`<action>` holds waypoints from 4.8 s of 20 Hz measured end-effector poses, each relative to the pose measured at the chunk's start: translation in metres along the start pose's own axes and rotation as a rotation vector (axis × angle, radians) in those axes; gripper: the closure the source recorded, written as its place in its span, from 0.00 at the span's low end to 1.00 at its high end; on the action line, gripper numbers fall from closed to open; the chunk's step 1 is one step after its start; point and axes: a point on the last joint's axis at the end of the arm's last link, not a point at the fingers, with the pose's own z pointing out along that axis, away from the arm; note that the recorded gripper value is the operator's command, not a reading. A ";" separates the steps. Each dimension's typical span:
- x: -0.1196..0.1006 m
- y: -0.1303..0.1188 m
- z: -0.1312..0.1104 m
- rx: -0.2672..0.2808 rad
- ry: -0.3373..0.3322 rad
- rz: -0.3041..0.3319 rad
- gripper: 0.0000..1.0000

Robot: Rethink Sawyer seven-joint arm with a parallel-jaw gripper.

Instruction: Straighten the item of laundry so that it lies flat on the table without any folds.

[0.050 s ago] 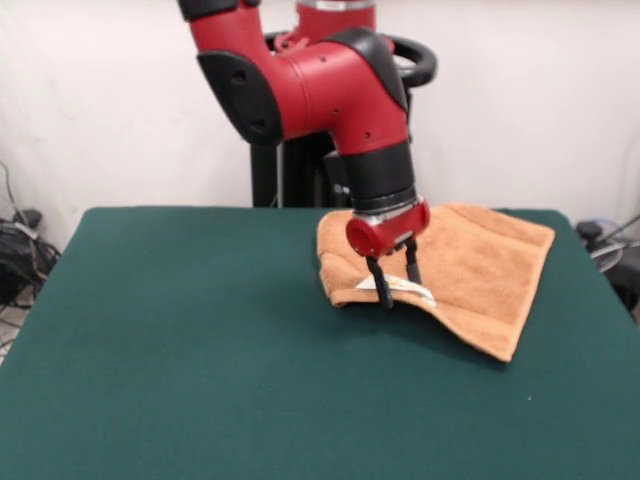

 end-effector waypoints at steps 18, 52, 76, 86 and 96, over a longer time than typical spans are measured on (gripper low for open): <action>0.008 0.021 0.015 -0.034 -0.038 0.003 1.00; -0.043 -0.026 -0.021 0.092 -0.373 0.048 1.00; -0.033 0.033 0.013 0.016 -0.288 -0.020 1.00; -0.032 0.037 0.015 0.019 -0.265 -0.024 0.00; -0.026 0.039 0.014 0.023 -0.223 -0.033 0.00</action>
